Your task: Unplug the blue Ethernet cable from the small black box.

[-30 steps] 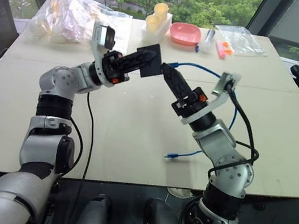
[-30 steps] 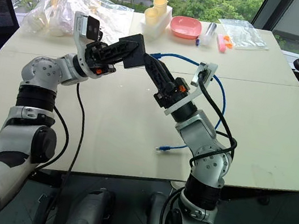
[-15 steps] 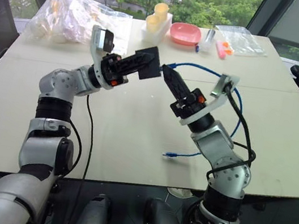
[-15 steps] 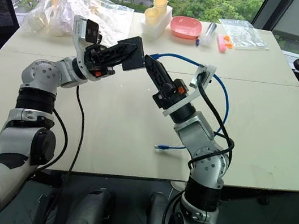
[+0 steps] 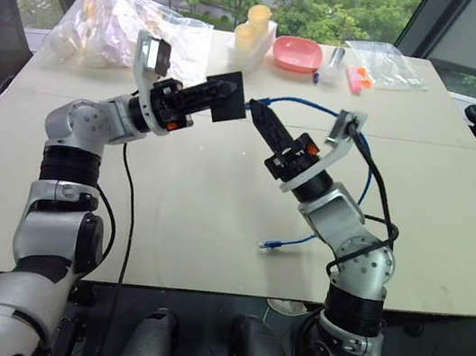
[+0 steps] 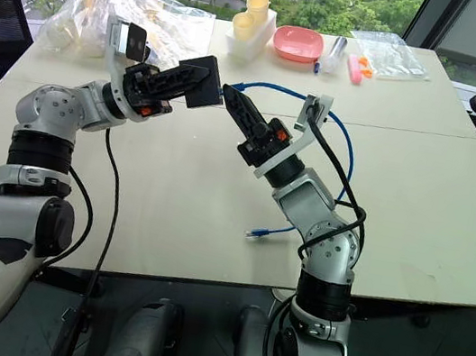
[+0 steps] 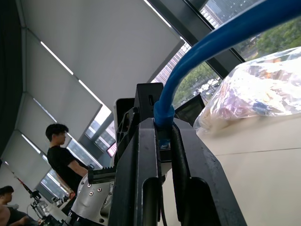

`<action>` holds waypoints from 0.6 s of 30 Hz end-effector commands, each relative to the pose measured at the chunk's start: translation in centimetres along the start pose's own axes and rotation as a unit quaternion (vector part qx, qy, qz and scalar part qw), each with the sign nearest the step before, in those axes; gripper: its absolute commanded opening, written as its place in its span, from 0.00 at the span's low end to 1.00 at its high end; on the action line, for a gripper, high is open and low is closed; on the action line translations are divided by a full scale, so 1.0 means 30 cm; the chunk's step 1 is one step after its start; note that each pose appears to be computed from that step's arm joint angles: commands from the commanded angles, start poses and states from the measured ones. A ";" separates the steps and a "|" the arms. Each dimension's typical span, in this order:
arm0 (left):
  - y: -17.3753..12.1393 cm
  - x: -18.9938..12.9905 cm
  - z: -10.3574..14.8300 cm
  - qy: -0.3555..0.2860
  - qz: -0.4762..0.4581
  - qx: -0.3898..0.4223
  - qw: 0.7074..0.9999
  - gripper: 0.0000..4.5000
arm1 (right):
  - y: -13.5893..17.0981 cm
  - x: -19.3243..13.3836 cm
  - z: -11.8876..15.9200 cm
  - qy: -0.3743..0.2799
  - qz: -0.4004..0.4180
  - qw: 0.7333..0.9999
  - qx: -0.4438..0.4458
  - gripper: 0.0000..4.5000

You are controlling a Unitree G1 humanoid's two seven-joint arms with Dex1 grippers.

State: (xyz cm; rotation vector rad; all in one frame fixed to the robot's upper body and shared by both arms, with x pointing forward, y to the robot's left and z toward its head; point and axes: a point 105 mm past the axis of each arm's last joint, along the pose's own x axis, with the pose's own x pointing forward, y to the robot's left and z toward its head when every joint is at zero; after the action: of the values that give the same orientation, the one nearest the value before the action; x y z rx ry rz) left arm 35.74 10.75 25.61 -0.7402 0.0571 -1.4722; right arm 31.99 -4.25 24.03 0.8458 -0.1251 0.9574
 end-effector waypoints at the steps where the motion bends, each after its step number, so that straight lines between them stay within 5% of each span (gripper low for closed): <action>1: -0.014 -0.019 0.033 -0.020 0.000 0.031 0.999 0.13 | -0.007 -0.028 0.102 -0.059 -0.016 0.997 -0.056 0.19; 6: -0.017 0.006 0.020 -0.025 -0.014 0.023 0.999 0.13 | 0.002 -0.014 0.052 -0.025 -0.009 0.997 -0.075 0.71; 18: -0.021 0.017 0.022 -0.029 -0.021 0.019 0.999 0.13 | 0.050 -0.007 0.001 -0.012 0.032 0.999 -0.037 0.71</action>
State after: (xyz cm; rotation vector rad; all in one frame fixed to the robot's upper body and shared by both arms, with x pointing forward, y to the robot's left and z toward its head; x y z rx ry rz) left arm 35.94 10.60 24.72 -0.7721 0.0378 -1.4486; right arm 31.64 -4.15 23.52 0.7864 -0.1524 0.9553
